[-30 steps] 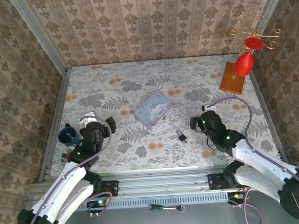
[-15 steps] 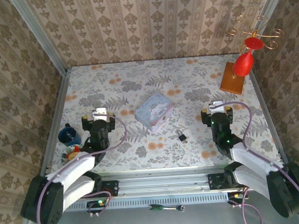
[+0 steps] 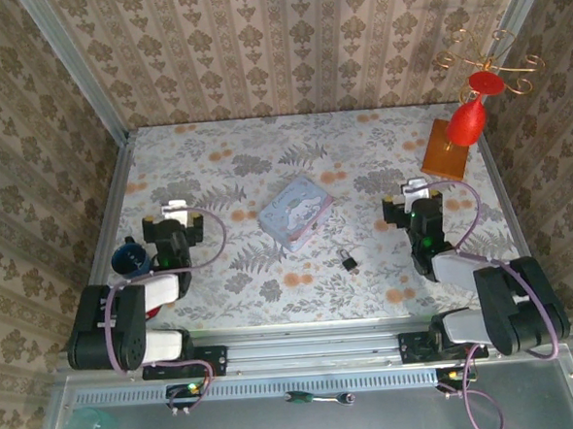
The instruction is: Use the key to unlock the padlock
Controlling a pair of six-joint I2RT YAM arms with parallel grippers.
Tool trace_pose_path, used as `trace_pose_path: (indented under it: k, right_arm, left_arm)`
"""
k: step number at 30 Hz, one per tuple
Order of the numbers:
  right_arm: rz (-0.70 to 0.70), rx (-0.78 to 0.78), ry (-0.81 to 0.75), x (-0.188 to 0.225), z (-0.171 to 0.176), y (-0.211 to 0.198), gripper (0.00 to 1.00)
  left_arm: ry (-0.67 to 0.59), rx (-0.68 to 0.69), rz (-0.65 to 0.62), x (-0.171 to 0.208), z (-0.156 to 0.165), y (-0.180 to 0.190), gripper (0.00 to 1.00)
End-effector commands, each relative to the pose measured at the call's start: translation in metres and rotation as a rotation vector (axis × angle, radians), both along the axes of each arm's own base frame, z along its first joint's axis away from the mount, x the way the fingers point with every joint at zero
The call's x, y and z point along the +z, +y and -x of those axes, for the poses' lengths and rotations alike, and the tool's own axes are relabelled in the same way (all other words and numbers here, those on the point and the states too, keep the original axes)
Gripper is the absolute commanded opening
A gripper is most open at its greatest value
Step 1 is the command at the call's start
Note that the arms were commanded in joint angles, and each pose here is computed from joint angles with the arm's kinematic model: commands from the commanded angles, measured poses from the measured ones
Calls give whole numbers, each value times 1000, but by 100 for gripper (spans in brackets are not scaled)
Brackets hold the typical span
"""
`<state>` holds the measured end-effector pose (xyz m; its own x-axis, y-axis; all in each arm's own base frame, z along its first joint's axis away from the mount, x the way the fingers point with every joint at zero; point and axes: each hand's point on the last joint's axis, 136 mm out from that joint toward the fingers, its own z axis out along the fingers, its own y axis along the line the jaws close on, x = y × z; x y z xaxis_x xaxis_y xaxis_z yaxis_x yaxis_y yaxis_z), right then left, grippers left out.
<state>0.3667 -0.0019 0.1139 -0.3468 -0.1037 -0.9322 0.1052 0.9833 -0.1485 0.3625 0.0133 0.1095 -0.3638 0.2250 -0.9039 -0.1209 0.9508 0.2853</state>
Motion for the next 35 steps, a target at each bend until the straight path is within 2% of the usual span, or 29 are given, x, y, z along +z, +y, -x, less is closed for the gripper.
trace_pose_path:
  k: [1, 5, 7, 9, 10, 12, 14, 15, 35]
  right_arm:
    - [-98, 63, -52, 4, -21, 7, 95]
    - [-139, 51, -25, -15, -32, -1, 96]
    - [-158, 46, -1, -17, -34, -4, 100]
    - [-159, 43, 8, -17, -33, -4, 100]
    - [-157, 42, 1, -17, -34, -4, 100]
    - [-156, 40, 4, -17, -33, -5, 100]
    - [-153, 40, 2, -16, -33, -4, 100]
    - [-153, 41, 2, -16, -33, -4, 100]
    - [-155, 51, 2, -16, -33, -3, 100]
  left_arm:
    - [-5, -77, 120, 11, -23, -5, 100]
    - [-14, -139, 206, 10, -27, -11, 100]
    - [-86, -166, 213, -2, -24, -14, 100]
    - [-141, -133, 188, -4, -22, -7, 100]
    - [-95, -105, 214, -9, -18, -5, 100]
    - [-105, -47, 192, -8, -28, 6, 100]
    - [-48, -22, 199, -13, -30, 6, 100]
    - [-69, -22, 171, -10, -32, 6, 100]
    - [-68, -12, 164, -9, -32, 6, 100]
